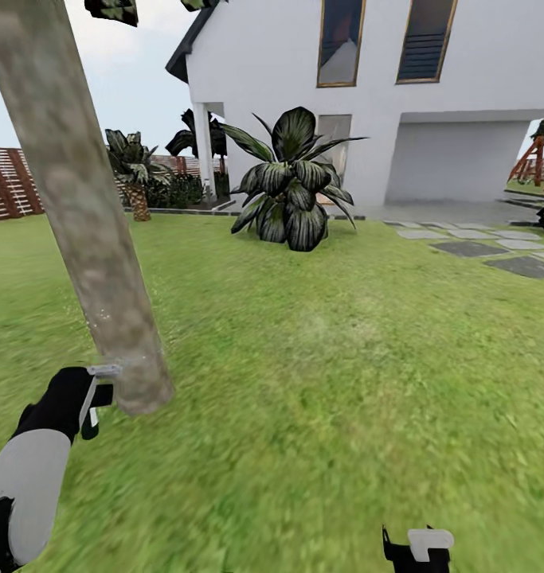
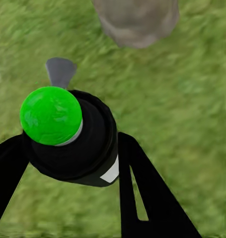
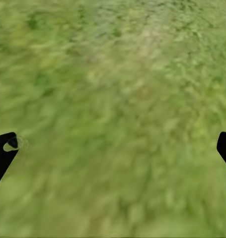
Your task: In the garden, pick up the pesticide atomizer on the floor and spray pesticide onto both trees until each tree trunk is fully covered.
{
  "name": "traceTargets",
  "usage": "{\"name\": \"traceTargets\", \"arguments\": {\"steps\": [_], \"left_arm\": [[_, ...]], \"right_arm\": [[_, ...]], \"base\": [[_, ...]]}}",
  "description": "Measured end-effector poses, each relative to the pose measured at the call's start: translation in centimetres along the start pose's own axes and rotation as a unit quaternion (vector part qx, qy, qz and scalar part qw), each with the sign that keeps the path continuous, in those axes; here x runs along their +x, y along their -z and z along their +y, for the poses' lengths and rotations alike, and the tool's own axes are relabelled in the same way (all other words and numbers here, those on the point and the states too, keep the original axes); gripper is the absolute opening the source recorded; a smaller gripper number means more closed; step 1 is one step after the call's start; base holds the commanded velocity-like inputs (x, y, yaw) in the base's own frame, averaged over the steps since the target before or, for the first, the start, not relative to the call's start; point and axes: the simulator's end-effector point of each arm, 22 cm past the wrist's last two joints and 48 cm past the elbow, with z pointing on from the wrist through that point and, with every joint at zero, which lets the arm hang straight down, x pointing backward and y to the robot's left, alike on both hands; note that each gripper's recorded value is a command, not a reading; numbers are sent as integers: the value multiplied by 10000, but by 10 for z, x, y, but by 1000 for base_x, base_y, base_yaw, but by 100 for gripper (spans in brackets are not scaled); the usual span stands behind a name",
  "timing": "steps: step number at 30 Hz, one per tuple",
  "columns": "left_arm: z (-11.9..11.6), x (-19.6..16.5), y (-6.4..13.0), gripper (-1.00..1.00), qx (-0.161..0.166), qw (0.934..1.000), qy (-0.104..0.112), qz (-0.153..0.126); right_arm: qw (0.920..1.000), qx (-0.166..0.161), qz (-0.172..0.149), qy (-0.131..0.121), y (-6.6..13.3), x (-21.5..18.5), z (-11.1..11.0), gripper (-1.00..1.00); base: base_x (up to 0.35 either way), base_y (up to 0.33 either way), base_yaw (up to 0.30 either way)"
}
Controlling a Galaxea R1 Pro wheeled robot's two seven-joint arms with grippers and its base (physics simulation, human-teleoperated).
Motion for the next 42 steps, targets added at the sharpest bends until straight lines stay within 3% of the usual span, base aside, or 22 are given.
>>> {"name": "traceTargets", "arguments": {"steps": [4, 7, 22, 28, 32, 34, 36, 42], "left_arm": [[13, 18, -12, -100, -127, 9998, -80, -124], [6, 29, -18, -100, -29, 9999, -99, -76], [-5, 33, -19, -100, 50, 9999, -111, -53], [7, 37, -21, -100, -46, 9999, -135, -30], [-20, 56, -24, -100, 166, 9997, -141, 56], [-48, 53, -22, -100, 373, 9992, -109, -76], [-56, 51, -21, -100, 412, 9989, -132, -167], [-27, 77, -31, -100, 220, 9997, -40, -29]], "right_arm": [[10000, 1, -1, 0, 0, 0, 0, 100], [10000, 1, -1, 0, 0, 0, 0, 100], [10000, 6, -1, 5, 0, 0, -1, 100], [10000, 1, -1, 1, 0, 0, 0, 100], [10000, 2, 0, -1, 0, 0, 0, 100], [10000, 2, 0, -2, 0, 0, 0, 100], [10000, 1, -1, -1, 0, 0, 0, 100], [10000, -1, -1, 1, 0, 0, 0, 100]], "base": [[1, -2, 254], [8, 0, 60], [314, 0, 2], [228, 0, 0], [7, 0, 119], [1, 0, 255], [0, 0, 271], [0, 0, 264]]}}
